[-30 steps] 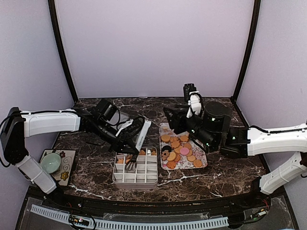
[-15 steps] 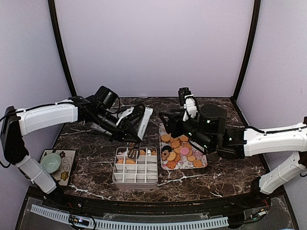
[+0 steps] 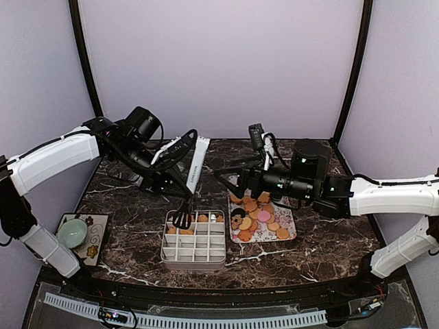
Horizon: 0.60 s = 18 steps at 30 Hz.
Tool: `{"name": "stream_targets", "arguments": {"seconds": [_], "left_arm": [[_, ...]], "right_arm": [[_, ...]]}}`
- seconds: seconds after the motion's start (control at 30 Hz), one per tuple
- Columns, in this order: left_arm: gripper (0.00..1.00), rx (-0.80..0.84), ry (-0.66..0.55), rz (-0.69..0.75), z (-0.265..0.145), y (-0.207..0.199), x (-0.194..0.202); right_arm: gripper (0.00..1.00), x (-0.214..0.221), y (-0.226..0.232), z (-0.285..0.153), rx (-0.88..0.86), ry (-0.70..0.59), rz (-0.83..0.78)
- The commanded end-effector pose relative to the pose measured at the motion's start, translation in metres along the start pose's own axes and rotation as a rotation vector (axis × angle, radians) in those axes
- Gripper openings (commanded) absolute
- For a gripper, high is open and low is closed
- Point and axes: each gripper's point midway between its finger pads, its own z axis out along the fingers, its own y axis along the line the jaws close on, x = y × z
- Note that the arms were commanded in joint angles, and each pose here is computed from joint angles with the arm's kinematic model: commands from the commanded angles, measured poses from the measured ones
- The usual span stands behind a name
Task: Pack the cookies
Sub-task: Pass from the left arm to the right
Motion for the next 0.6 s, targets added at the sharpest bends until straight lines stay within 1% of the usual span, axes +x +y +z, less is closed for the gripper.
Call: {"name": "stream_targets", "arguments": {"seconds": [0.0,0.1,0.23,0.4,0.57], "left_arm": [[0.00,0.077,-0.047,-0.014,-0.012,-0.032,-0.013],[0.00,0.078,-0.046,-0.020,-0.011,-0.032,-0.011],[0.00,0.088,-0.053,-0.027,-0.013,-0.036,-0.013],[0.00,0.123,-0.074,-0.031,-0.018,-0.050,-0.020],[0.00,0.150,-0.091,-0.045,-0.021,-0.057,-0.025]], "right_arm": [[0.92,-0.022,0.052,0.001,-0.261,0.016,-0.018],[0.92,-0.022,0.055,0.015,-0.279,0.046,-0.038],[0.87,-0.024,0.053,0.027,-0.266,0.060,-0.071],[0.78,-0.014,0.052,0.024,-0.276,0.085,-0.078],[0.64,-0.005,0.047,0.018,-0.263,0.094,-0.075]]}}
